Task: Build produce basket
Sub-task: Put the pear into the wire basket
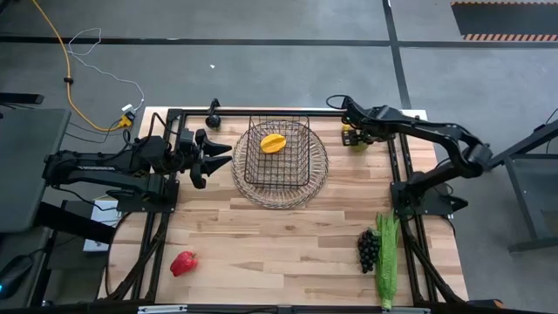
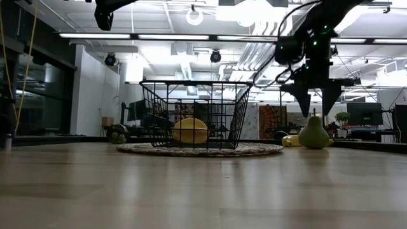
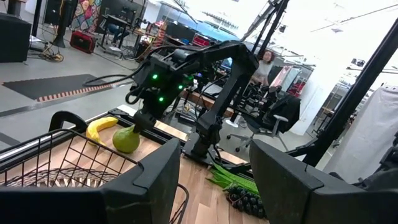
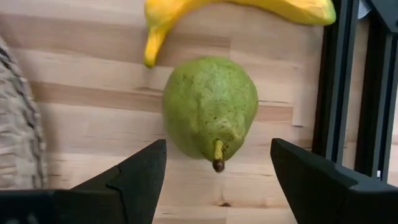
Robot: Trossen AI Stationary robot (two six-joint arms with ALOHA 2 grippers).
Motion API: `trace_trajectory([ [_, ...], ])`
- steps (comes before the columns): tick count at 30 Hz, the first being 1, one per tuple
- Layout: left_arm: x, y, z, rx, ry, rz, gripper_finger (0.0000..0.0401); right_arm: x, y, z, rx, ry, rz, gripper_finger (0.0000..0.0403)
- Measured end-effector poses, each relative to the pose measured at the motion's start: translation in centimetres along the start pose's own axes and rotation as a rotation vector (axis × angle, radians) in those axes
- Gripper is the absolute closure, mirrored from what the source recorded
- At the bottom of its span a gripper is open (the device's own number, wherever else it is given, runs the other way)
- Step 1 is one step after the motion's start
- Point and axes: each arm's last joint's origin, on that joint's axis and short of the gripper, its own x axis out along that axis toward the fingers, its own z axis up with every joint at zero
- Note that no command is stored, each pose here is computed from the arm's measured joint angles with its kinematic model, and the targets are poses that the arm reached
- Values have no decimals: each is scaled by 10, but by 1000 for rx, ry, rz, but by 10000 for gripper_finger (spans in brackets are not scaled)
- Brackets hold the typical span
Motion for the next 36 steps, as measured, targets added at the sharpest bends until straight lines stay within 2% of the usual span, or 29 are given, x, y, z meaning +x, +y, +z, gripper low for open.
trace_trajectory([
  [7, 0, 0, 0, 0, -1, 2, 219, 16, 4, 3, -3, 44, -49, 126],
  [11, 0, 0, 0, 0, 0, 2, 219, 19, 3, 7, 18, 31, -40, 139],
  [25, 0, 0, 0, 0, -1, 5, 219, 19, 2, 9, 16, 35, -33, 265],
  [29, 0, 0, 0, 0, -2, 7, 219, 19, 1, 8, -5, 36, -34, 287],
  [32, 0, 0, 0, 0, -3, 9, 219, 12, -3, 7, -34, 27, -36, 292],
  [36, 0, 1, 0, 1, -12, 30, 219, -23, -13, 7, -24, -75, -8, 294],
])
